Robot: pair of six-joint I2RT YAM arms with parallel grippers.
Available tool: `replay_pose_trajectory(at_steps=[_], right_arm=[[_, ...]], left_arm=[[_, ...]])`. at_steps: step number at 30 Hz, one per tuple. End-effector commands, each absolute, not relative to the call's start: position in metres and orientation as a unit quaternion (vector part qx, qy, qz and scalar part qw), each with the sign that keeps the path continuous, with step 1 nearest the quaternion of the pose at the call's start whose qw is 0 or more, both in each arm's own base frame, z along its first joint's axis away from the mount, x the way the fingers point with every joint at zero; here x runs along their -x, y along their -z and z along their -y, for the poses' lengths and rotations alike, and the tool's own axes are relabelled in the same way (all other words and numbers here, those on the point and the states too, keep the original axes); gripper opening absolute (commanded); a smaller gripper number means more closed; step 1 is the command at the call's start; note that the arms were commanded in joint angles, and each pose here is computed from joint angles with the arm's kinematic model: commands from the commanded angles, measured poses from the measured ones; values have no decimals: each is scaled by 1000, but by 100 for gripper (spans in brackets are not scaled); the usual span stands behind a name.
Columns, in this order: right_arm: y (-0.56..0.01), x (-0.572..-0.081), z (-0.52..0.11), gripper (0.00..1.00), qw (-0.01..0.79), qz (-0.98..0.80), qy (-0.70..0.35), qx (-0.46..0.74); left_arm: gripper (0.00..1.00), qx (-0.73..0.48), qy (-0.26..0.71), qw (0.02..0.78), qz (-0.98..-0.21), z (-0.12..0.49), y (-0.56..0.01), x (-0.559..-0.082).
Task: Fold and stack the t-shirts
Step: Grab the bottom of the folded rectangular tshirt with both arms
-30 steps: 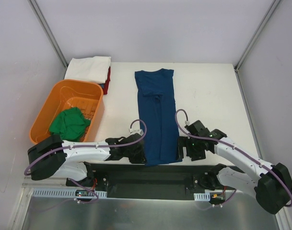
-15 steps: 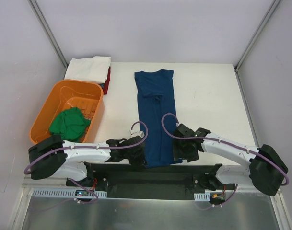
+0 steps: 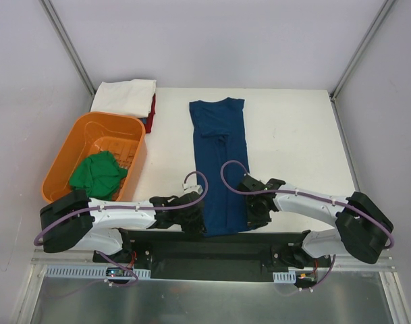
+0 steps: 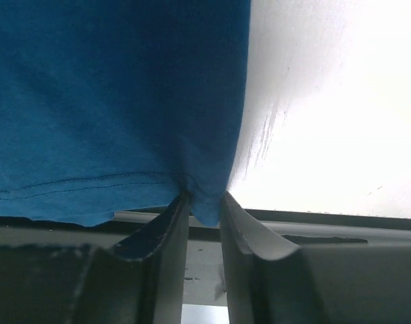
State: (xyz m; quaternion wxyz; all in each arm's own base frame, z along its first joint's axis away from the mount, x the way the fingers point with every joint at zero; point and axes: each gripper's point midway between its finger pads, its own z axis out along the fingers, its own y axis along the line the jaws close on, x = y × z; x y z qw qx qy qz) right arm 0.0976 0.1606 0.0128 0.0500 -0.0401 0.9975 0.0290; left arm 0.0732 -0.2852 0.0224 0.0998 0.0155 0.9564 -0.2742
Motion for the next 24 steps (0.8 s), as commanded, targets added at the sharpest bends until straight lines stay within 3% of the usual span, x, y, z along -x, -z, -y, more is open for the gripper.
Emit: replay_pose_trajectory(at_steps=[1, 10, 13, 14, 17, 24], right_arm=[[-15, -98, -147, 25, 60, -998, 5, 32], [-21, -98, -126, 21, 73, -996, 42, 37], [-19, -97, -127, 15, 68, -996, 39, 41], [-17, -95, -127, 7, 65, -996, 37, 43], [-14, -92, -140, 1, 56, -997, 2, 52], [-15, -70, -157, 1, 33, -994, -86, 59]], left_arm=[[0, -10, 265, 108, -958, 277, -19, -72], [0, -4, 264, 105, -959, 271, -16, -69], [0, -5, 264, 102, -959, 271, -15, -67], [0, -4, 264, 102, -959, 271, -15, -67], [0, -5, 266, 100, -959, 271, -16, -66], [0, -7, 285, 86, -955, 270, -22, -56]])
